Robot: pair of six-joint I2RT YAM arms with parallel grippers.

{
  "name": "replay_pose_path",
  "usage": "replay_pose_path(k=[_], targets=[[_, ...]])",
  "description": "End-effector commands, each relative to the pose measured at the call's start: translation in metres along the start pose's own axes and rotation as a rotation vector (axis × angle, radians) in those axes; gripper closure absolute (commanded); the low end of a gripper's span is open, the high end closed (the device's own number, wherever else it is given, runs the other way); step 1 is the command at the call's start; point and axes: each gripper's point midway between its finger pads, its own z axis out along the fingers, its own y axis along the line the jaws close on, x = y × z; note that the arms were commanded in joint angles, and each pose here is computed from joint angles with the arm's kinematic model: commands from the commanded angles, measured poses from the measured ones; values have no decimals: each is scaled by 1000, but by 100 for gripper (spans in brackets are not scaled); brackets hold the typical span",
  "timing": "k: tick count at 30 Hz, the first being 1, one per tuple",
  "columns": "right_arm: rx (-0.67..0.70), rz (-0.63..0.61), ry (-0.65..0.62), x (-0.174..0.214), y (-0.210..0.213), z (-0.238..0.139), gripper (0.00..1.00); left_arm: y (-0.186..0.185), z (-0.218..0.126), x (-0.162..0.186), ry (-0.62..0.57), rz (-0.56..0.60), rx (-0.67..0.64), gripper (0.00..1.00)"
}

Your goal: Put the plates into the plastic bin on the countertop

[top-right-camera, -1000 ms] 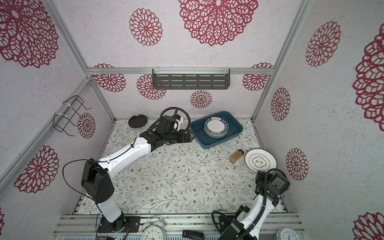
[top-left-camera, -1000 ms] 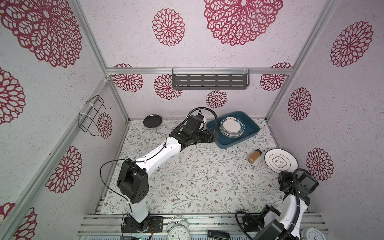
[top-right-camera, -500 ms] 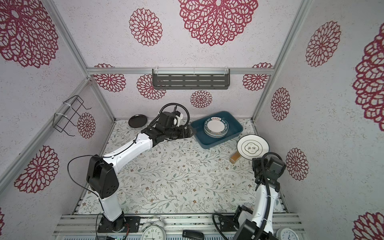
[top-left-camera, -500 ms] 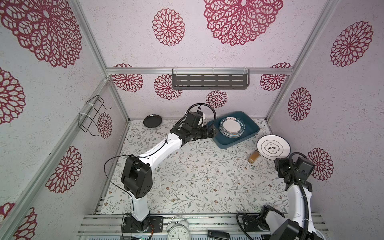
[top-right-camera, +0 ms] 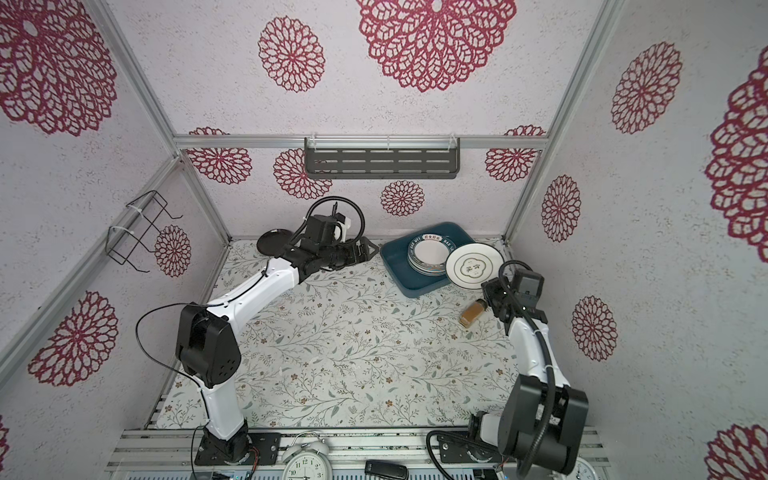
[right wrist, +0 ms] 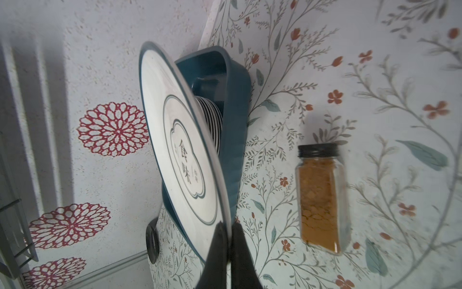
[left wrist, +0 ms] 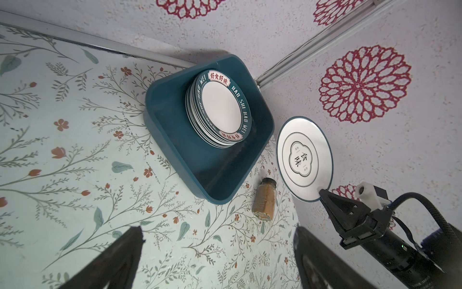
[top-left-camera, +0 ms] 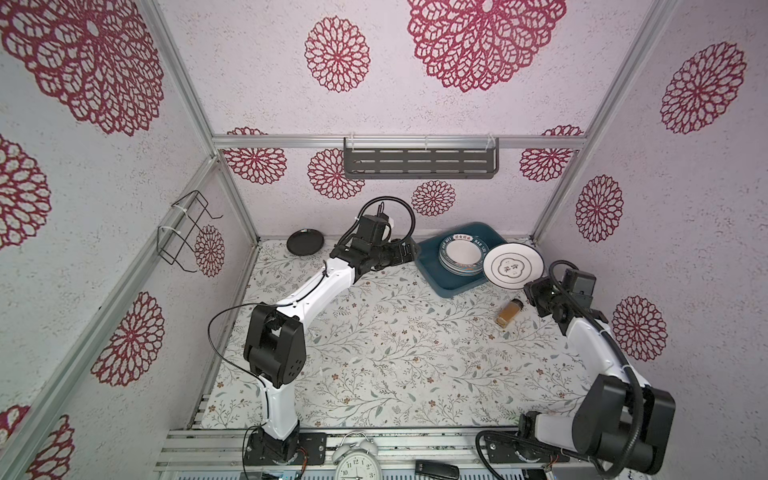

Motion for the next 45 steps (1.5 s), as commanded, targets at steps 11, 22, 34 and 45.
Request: replay_pose_path(k=[11,22,34,45], targets=[[-169,-131,120,6,92,90,100,28,-8,-46,-119,-47,-22,3],[-175,-93,190,21,107,146,100,45,-26,-49,-162,-69,-77,3],[-146,-47,252,38,99,176,100,61,-42,-43,-179,-87,-122,3],[-57,-30,234,35,82,178,91,63,-42,-43,-179,-89,-120,3]])
